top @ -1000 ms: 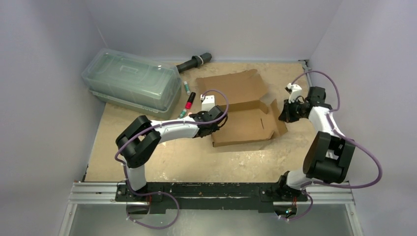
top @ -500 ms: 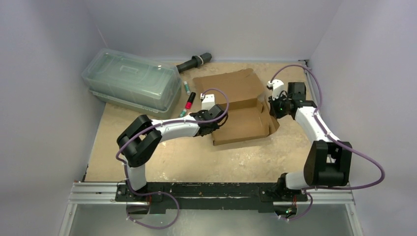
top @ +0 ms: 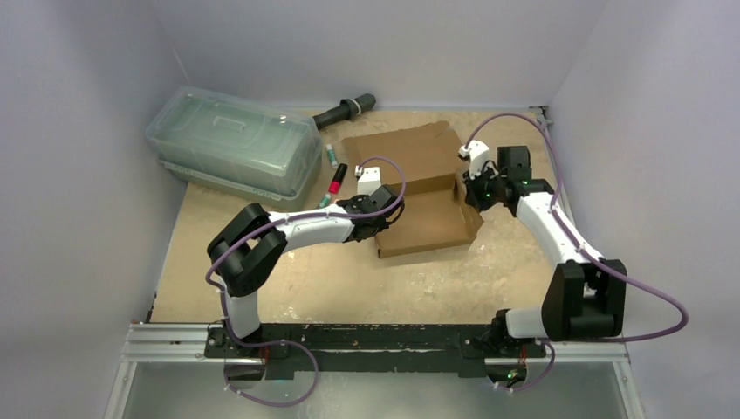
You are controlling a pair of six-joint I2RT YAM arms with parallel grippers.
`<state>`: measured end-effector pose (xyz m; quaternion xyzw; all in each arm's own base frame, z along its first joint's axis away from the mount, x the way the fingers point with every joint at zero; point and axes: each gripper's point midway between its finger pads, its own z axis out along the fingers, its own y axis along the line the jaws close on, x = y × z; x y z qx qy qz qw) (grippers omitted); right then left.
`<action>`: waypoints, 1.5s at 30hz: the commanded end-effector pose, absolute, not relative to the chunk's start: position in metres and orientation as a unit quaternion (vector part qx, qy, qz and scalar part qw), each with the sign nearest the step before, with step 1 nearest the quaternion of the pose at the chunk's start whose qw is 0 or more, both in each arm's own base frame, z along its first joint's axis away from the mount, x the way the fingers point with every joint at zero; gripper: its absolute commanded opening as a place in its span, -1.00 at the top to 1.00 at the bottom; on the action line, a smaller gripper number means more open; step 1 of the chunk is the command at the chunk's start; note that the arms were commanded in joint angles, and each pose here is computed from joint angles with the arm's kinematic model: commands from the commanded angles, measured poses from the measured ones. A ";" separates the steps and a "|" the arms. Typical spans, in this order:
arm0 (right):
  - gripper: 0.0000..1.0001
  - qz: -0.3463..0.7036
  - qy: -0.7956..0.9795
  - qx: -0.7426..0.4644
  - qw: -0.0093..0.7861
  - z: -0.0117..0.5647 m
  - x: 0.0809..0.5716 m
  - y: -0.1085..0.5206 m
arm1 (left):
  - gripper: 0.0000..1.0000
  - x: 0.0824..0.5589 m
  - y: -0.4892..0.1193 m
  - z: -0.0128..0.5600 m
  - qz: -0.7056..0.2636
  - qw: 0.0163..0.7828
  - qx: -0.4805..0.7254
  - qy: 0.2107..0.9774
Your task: Fold the paper box
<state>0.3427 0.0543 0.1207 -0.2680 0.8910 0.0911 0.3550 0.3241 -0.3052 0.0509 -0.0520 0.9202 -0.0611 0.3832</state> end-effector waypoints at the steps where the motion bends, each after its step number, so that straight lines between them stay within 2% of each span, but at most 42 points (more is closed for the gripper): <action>1: 1.00 0.097 0.879 -0.307 0.351 0.124 0.334 0.083 | 1.00 0.332 -0.325 0.066 -0.098 0.395 -0.061 0.911; 8: 1.00 -0.012 0.892 -0.296 0.342 0.111 0.348 0.068 | 1.00 0.331 -0.326 0.068 -0.102 0.396 -0.064 0.910; 14: 0.87 -0.052 0.890 -0.287 0.350 0.114 0.352 0.055 | 1.00 0.331 -0.326 0.067 -0.102 0.395 -0.063 0.911; 19: 0.86 -0.081 0.887 -0.283 0.357 0.118 0.353 0.045 | 1.00 0.331 -0.327 0.066 -0.105 0.393 -0.061 0.911; 30: 0.77 -0.034 0.879 -0.316 0.354 0.113 0.341 0.069 | 1.00 0.331 -0.329 0.066 -0.108 0.393 -0.060 0.911; 38: 0.52 0.004 0.875 -0.334 0.351 0.108 0.335 0.085 | 1.00 0.330 -0.329 0.065 -0.108 0.391 -0.058 0.912; 45: 0.40 0.027 0.880 -0.325 0.344 0.106 0.334 0.091 | 1.00 0.329 -0.327 0.067 -0.106 0.393 -0.059 0.912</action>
